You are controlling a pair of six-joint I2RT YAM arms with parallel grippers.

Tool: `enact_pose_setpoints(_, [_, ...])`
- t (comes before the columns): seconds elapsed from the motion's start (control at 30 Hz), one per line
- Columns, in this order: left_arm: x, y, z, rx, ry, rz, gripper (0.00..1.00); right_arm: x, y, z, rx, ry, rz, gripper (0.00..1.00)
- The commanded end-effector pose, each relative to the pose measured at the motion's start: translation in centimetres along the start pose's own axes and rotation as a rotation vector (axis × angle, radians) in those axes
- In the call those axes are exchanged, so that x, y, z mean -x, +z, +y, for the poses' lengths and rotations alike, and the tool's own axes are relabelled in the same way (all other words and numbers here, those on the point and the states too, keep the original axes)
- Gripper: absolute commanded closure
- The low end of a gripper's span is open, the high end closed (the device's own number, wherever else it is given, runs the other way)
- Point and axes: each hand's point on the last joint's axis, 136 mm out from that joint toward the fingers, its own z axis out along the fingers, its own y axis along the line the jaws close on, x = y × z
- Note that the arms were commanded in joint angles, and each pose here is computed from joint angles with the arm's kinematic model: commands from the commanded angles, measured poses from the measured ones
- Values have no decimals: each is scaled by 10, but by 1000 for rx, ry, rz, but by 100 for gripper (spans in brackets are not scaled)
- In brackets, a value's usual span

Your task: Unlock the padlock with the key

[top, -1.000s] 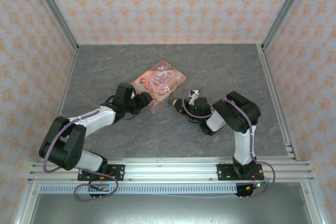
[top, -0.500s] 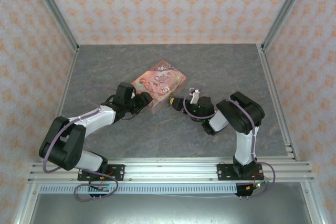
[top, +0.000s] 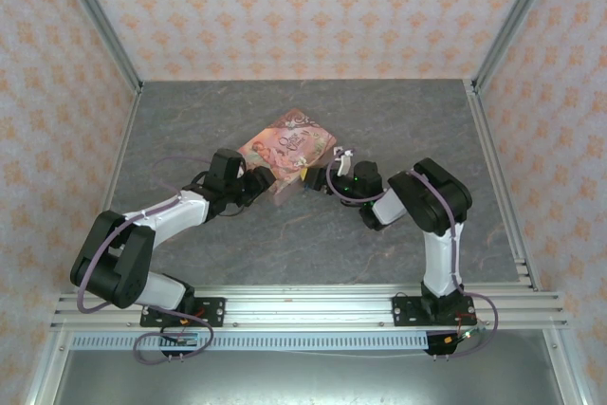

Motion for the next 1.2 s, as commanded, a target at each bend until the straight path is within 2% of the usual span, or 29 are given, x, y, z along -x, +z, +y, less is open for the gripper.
enact_pose_setpoints(0.0, [-15,-1,56,216,-27,40,44,-11,5,6,64,-1,61,30])
enact_pose_setpoints(0.23, [-14,0,56,216,-28,39,44,-12,3,15,99,-6,82,36])
enact_pose_setpoints(0.43, [-14,-2,56,215,-27,38,44,-14,0,22,118,-14,101,47])
enact_pose_setpoints(0.7, [-13,-3,57,217,-28,36,44,-18,-8,15,70,-18,96,57])
enact_pose_setpoints(0.87, [-13,-3,57,215,-26,36,45,-17,-7,8,40,-9,99,70])
enact_pose_setpoints(1.0, [-13,-4,57,216,-27,33,45,-16,-6,4,20,2,99,84])
enact_pose_setpoints(1.17, [-12,-5,57,217,-27,32,45,-12,-7,-1,-1,18,82,95])
